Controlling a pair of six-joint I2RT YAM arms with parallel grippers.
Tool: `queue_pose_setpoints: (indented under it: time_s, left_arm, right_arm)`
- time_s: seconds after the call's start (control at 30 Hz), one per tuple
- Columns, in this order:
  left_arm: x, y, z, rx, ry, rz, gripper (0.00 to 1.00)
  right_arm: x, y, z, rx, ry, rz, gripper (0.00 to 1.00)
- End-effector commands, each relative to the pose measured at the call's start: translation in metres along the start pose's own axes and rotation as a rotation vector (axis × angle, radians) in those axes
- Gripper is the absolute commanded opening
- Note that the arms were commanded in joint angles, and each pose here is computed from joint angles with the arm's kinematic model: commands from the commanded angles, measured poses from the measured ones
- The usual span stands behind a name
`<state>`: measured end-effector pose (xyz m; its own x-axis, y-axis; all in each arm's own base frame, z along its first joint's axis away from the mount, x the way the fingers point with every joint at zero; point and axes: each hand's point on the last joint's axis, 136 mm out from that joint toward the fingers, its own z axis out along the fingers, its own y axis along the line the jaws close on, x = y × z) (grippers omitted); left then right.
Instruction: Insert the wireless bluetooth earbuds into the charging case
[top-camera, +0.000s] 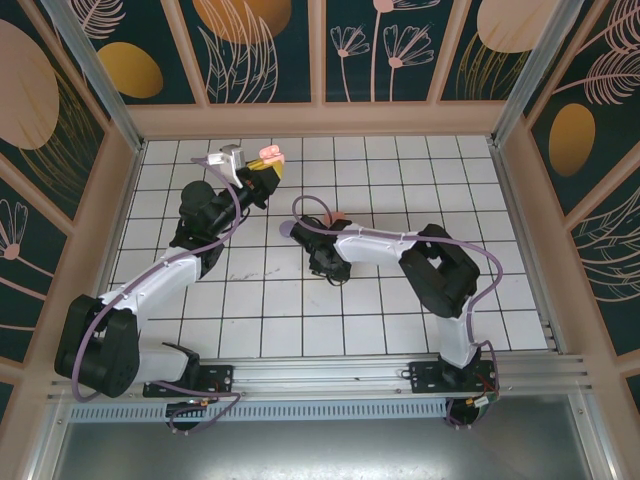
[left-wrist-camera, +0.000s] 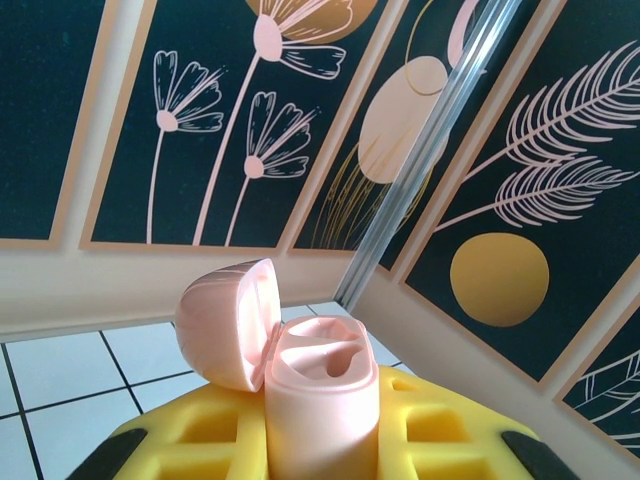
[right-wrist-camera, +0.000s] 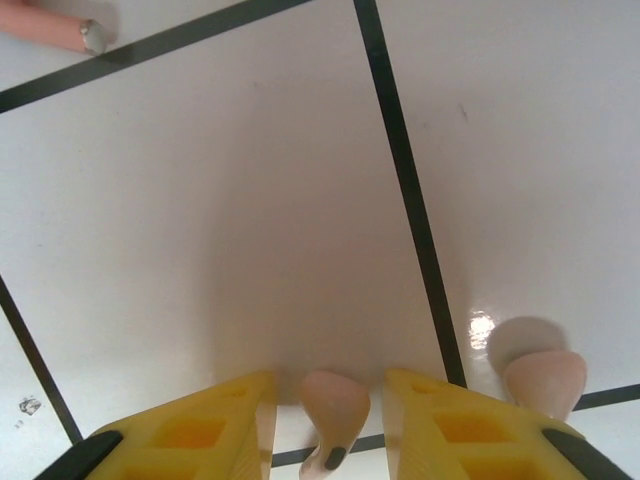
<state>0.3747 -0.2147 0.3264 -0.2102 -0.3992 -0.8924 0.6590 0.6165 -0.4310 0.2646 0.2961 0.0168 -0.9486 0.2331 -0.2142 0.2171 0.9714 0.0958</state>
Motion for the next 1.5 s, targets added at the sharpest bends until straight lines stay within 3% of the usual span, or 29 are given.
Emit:
queue_pose_setpoints:
  time_s: [0.0,0.53,0.8,1.2,1.47]
  left_arm:
    - [-0.008,-0.005,0.0,0.033,-0.037,0.013,0.0]
    - [-0.006,-0.008,0.001,0.054,-0.029,0.005,0.0]
    - [-0.007,-0.01,0.001,0.06,-0.021,0.01,0.0]
    - [0.002,-0.014,0.001,0.08,0.031,0.062,0.0]
    - [0.014,-0.021,-0.007,0.145,0.022,0.174,0.0]
  right_arm:
    - [0.001,0.001,0.006,0.009,0.023,0.017,0.32]
    - [-0.002,0.0,0.008,-0.012,0.019,0.015,0.2]
    - [-0.012,0.003,-0.011,-0.065,-0.042,0.026,0.16]
    - [-0.058,-0.008,-0.091,-0.167,-0.272,0.026,0.16]
    - [-0.114,-0.022,-0.175,-0.306,-0.483,0.012,0.16]
